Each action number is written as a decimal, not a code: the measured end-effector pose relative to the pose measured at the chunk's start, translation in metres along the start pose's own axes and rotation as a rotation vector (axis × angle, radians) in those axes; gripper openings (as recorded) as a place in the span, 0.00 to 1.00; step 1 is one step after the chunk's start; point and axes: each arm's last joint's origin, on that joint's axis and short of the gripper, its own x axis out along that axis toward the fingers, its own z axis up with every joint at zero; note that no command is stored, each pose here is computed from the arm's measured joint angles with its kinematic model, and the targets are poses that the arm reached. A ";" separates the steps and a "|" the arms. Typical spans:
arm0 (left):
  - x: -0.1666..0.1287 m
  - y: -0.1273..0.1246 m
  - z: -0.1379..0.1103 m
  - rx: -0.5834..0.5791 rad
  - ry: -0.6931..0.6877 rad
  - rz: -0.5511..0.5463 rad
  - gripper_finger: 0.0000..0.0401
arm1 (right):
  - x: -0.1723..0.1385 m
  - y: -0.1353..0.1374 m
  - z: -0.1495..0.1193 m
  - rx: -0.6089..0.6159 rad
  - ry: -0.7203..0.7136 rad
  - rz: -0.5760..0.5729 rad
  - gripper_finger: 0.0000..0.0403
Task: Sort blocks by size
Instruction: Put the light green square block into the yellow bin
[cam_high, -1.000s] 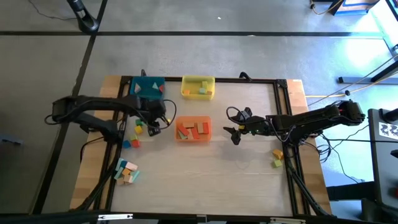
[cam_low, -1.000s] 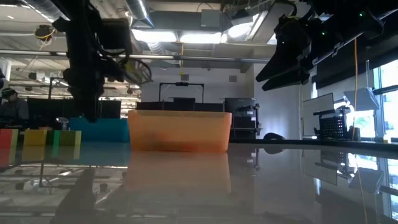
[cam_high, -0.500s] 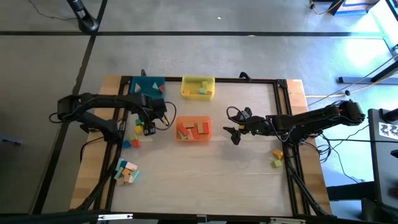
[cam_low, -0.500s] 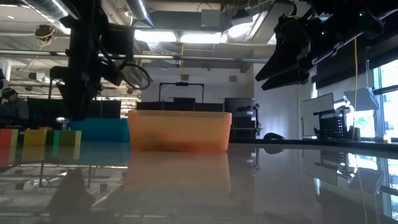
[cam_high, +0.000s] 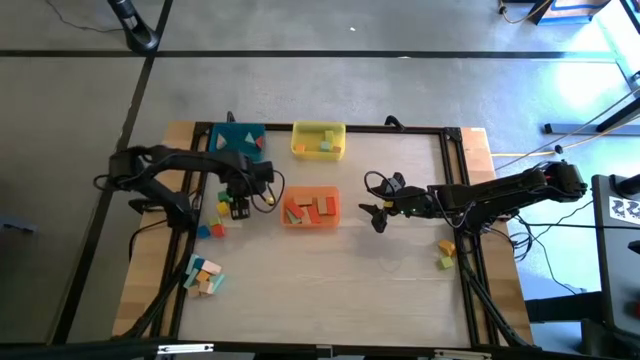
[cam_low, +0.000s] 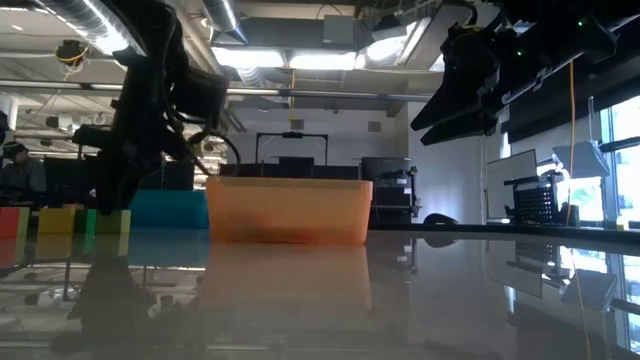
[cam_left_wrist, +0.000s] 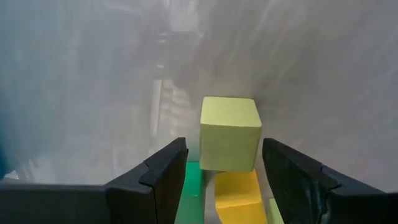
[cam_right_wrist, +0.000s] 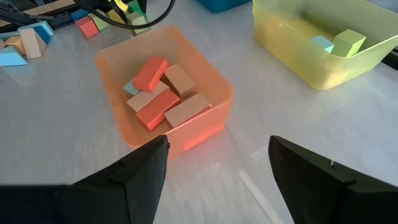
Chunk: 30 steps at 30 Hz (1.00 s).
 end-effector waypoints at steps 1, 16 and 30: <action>0.001 0.000 0.001 0.001 0.005 -0.001 0.49 | 0.000 0.000 0.000 0.000 0.000 0.000 0.68; 0.022 -0.001 0.013 0.013 0.072 -0.008 0.29 | 0.000 0.000 0.000 0.001 0.001 0.000 0.68; -0.034 0.010 0.043 0.032 -0.199 0.072 0.29 | 0.000 0.000 0.000 0.000 -0.002 0.001 0.68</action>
